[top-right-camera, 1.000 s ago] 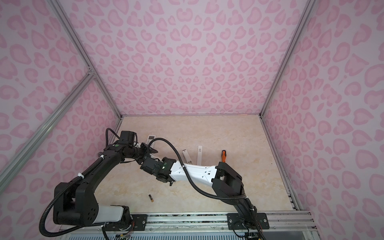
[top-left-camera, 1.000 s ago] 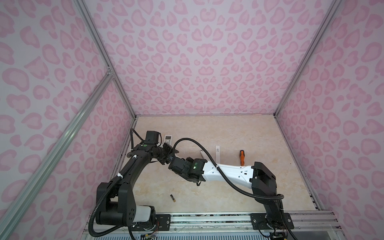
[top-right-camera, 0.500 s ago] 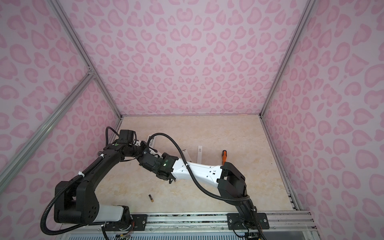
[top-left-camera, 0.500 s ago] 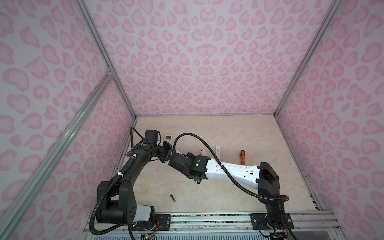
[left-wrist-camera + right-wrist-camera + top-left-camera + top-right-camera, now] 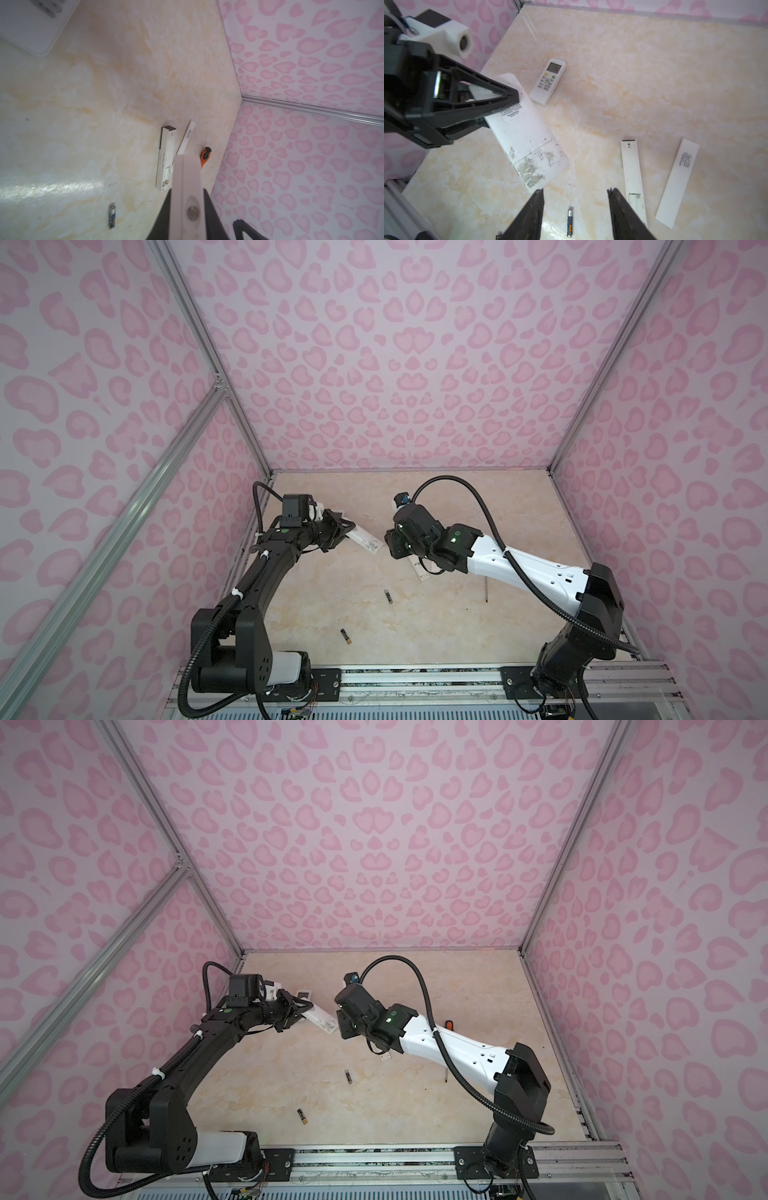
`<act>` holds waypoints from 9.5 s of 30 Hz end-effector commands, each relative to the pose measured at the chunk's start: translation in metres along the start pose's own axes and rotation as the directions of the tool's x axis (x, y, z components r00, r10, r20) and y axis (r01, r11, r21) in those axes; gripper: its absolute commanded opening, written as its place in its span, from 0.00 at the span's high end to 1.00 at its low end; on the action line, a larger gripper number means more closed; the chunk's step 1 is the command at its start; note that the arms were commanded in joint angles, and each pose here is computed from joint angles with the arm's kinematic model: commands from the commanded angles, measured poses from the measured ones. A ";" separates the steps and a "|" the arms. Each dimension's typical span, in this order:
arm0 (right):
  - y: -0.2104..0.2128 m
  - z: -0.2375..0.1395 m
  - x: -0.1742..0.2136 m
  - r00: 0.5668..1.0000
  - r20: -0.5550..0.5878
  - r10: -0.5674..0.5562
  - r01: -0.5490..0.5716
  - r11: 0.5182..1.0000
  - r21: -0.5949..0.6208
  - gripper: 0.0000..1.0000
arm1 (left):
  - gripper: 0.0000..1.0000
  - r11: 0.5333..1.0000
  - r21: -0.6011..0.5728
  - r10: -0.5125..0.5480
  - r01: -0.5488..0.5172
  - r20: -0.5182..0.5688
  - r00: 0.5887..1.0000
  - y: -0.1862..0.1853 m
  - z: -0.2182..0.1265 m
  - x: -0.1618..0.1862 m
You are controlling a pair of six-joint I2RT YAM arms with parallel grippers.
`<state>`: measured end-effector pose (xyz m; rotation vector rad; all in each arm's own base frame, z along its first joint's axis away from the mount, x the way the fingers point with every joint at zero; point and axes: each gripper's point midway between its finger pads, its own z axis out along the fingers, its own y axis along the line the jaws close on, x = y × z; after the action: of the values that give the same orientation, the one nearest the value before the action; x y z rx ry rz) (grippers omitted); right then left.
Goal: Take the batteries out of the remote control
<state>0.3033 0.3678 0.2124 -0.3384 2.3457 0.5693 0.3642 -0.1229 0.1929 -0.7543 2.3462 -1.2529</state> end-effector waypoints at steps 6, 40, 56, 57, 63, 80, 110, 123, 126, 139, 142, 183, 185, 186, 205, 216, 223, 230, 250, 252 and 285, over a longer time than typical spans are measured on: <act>0.004 -0.002 -0.020 0.928 -0.032 0.372 -0.366 0.888 -0.276 0.49 | 0.97 0.948 0.265 0.137 -0.177 0.163 0.977 -0.050 -0.011 -0.017; 0.015 0.009 -0.037 0.797 -0.157 0.583 -0.573 0.650 -0.500 0.50 | 0.97 0.898 0.364 0.190 -0.247 0.184 0.964 -0.063 -0.020 0.010; 0.023 0.021 -0.026 0.785 -0.201 0.585 -0.594 0.622 -0.510 0.69 | 0.97 0.891 0.376 0.195 -0.254 0.188 0.963 -0.068 -0.023 0.017; 0.022 0.020 -0.026 0.786 -0.200 0.586 -0.594 0.623 -0.508 0.70 | 0.97 0.892 0.375 0.195 -0.254 0.187 0.963 -0.068 -0.023 0.017; 0.019 0.019 -0.022 0.783 -0.199 0.589 -0.598 0.625 -0.501 0.65 | 0.97 0.897 0.368 0.189 -0.244 0.180 0.965 -0.064 -0.020 0.017; 0.013 0.009 -0.015 0.805 -0.191 0.561 -0.577 0.669 -0.469 0.71 | 0.97 0.904 0.347 0.192 -0.250 0.194 0.962 -0.055 -0.021 0.018; 0.019 0.009 -0.040 0.796 -0.190 0.575 -0.576 0.622 -0.530 1.00 | 0.97 0.918 0.323 0.186 -0.230 0.162 0.969 -0.041 -0.008 0.016; -0.055 0.018 -0.010 0.880 -0.121 0.458 -0.473 0.834 -0.283 1.00 | 0.97 0.952 0.246 0.178 -0.183 0.045 0.983 -0.003 0.028 0.017; -0.105 0.020 0.016 0.922 -0.119 0.367 -0.378 0.922 -0.083 1.00 | 0.97 0.967 0.210 0.149 -0.142 -0.019 0.989 0.020 0.046 0.023; -0.245 0.025 0.103 0.904 -0.370 0.214 -0.038 0.902 0.429 1.00 | 0.97 0.993 0.088 0.095 -0.077 -0.228 0.969 0.076 0.110 0.049; -0.253 0.034 0.111 0.884 -0.413 0.217 -0.014 0.897 0.441 0.99 | 0.97 0.994 0.076 0.090 -0.074 -0.236 0.968 0.080 0.115 0.049; -0.111 0.051 0.064 0.948 -0.312 0.070 -0.019 0.987 0.162 0.63 | 0.40 0.961 -0.203 0.147 -0.186 -0.194 0.970 0.128 0.073 0.028; -0.095 0.057 0.067 0.947 -0.314 0.066 -0.029 0.992 0.119 0.64 | 0.40 0.956 -0.221 0.154 -0.194 -0.187 0.970 0.129 0.068 0.025; -0.090 0.060 0.069 0.945 -0.319 0.075 -0.043 0.993 0.106 0.64 | 0.41 0.953 -0.230 0.157 -0.199 -0.187 0.970 0.130 0.066 0.025; -0.303 -0.023 0.088 0.886 -0.240 0.397 -0.241 0.836 0.493 0.53 | 0.46 0.948 -0.190 0.210 -0.256 -0.232 0.950 0.097 0.066 0.062; -0.328 0.011 0.111 0.841 -0.357 0.407 -0.171 0.826 0.538 0.52 | 0.46 0.937 -0.171 0.264 -0.305 -0.226 0.938 0.071 0.073 0.078; -0.329 0.018 0.122 0.833 -0.362 0.419 -0.186 0.828 0.530 0.69 | 0.46 0.901 -0.113 0.385 -0.419 -0.239 0.892 0.045 0.069 0.098; -0.318 0.002 0.109 0.859 -0.293 0.419 -0.237 0.834 0.498 0.89 | 0.47 0.846 -0.021 0.523 -0.533 -0.164 0.836 -0.004 0.061 0.110; -0.167 -0.119 -0.063 0.842 0.385 0.378 -0.321 0.924 -0.207 1.00 | 0.39 0.566 0.357 0.780 -0.743 0.058 0.623 -0.145 0.041 0.200; -0.151 -0.127 -0.074 0.833 0.403 0.380 -0.277 0.916 -0.291 1.00 | 0.39 0.528 0.401 0.799 -0.748 0.062 0.598 -0.150 0.037 0.207; -0.055 -0.128 -0.122 0.871 0.316 0.376 -0.103 0.769 -0.631 0.48 | 0.96 0.475 0.491 0.808 -0.730 0.085 0.583 -0.144 0.026 0.185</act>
<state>0.3368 0.2701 0.3719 -0.1687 1.6738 1.4605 0.2655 -0.3247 0.2909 0.5900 1.8911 -1.4376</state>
